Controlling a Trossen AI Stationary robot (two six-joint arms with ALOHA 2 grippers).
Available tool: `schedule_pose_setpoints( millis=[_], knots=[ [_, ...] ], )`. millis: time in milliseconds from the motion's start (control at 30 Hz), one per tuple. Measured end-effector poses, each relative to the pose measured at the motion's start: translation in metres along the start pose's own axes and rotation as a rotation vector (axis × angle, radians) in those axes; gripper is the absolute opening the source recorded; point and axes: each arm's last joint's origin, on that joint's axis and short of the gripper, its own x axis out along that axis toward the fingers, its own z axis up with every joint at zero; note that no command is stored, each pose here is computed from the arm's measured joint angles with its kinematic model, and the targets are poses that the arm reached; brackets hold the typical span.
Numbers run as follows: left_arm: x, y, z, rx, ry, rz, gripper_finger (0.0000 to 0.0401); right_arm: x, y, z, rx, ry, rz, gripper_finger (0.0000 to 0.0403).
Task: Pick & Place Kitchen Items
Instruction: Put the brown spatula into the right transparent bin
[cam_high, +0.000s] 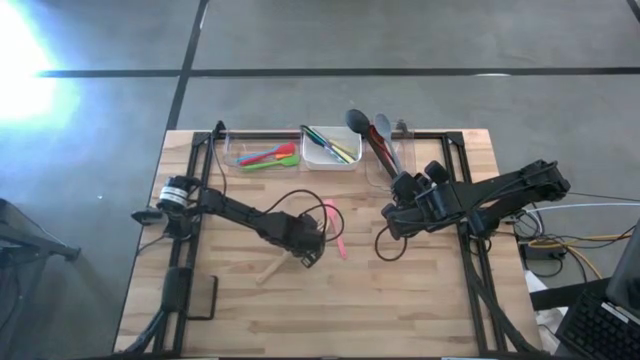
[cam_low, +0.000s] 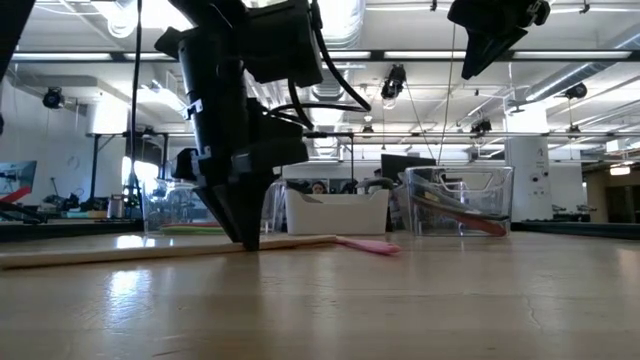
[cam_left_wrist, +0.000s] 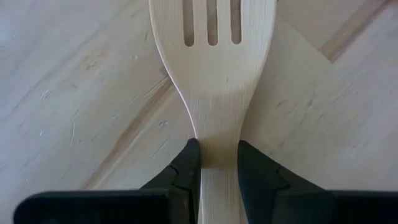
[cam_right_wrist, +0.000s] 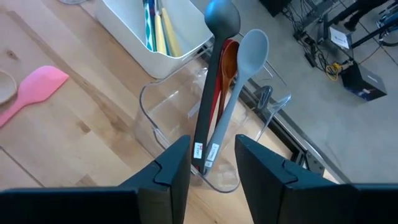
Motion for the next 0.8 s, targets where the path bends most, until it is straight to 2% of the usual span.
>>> schedule_pose_setpoints(
  millis=[267, 433, 533, 633, 800],
  knots=[
    [-0.036, 0.006, 0.001, 0.015, -0.115, -0.007, 0.0079, 0.0, 0.0, 0.0, -0.001, 0.0, 0.0, 0.0112],
    [-0.04, 0.011, -0.005, 0.017, -0.143, -0.008, 0.0079, 0.001, 0.001, -0.002, -0.006, 0.003, -0.004, 0.0119],
    [-0.047, 0.015, -0.006, 0.007, -0.206, -0.001, 0.0079, 0.003, 0.003, -0.006, -0.008, 0.006, -0.006, 0.0123],
    [-0.045, 0.022, -0.01, 0.011, -0.233, 0.02, 0.0079, 0.004, 0.008, -0.019, -0.028, 0.011, -0.004, 0.0126],
    [-0.055, 0.033, -0.012, -0.033, -0.367, -0.091, 0.0079, 0.003, 0.017, -0.053, 0.058, -0.036, 0.022, 0.0119]
  ],
)
